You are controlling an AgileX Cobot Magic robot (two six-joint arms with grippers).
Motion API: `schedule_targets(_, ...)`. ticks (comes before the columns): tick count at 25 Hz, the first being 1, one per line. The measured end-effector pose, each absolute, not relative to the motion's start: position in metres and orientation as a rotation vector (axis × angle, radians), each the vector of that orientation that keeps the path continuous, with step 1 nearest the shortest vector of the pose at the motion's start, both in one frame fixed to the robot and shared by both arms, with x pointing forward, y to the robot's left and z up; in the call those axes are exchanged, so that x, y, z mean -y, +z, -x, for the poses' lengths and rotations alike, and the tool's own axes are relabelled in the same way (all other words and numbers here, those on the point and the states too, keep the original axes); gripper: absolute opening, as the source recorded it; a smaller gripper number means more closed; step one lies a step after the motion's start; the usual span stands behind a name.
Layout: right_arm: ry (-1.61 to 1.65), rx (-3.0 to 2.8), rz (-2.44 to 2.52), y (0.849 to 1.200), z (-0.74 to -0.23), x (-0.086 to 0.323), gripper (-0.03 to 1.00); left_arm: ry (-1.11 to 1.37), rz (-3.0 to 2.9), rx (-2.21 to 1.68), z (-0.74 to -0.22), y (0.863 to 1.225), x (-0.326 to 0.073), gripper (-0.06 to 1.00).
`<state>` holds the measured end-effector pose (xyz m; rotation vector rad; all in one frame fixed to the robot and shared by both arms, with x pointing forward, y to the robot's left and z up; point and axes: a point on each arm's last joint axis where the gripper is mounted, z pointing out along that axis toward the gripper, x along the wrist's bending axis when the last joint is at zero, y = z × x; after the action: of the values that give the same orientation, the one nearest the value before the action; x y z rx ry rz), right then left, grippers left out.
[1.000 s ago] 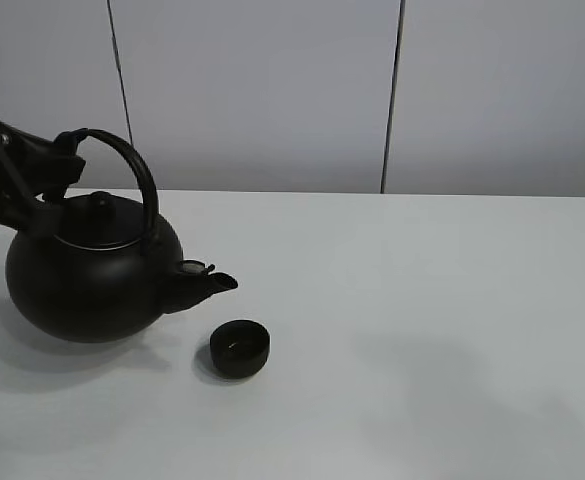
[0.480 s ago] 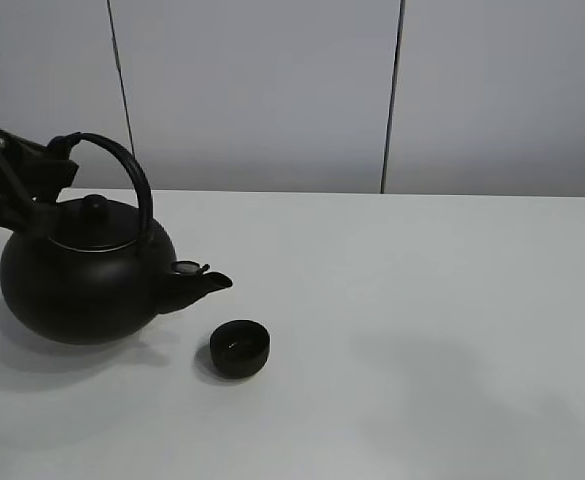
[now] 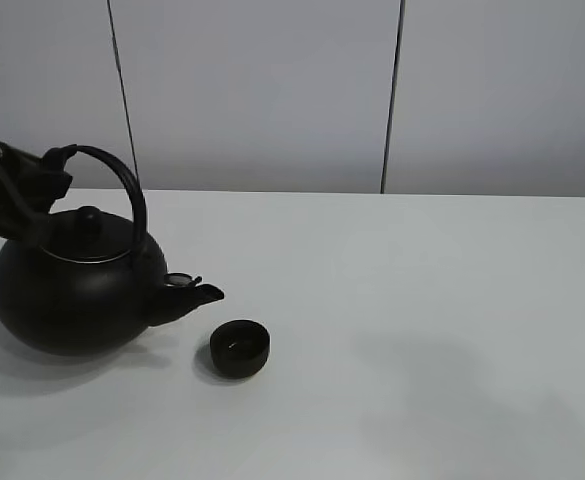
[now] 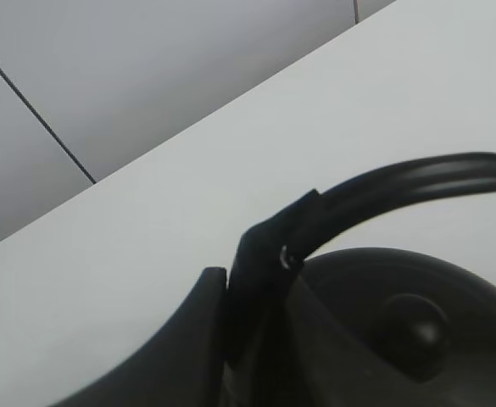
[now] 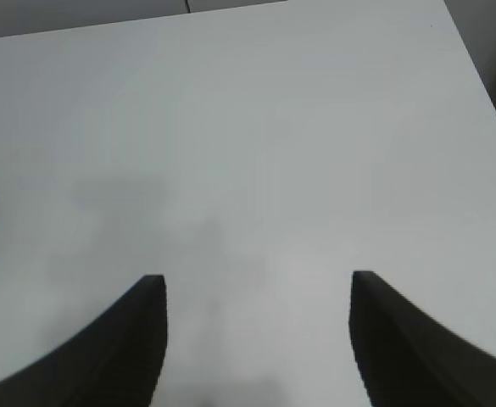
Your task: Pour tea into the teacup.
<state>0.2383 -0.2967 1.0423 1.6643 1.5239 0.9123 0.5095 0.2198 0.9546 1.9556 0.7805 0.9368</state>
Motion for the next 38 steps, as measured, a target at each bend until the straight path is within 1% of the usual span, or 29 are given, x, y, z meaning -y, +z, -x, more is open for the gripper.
schedule_targets(38, 0.912, -1.524, -1.664, 1.0423, -0.2383, 0.2967, 0.43, 0.957, -2.004, -0.738, -0.5148, 0.9594, -0.2139, 0.12)
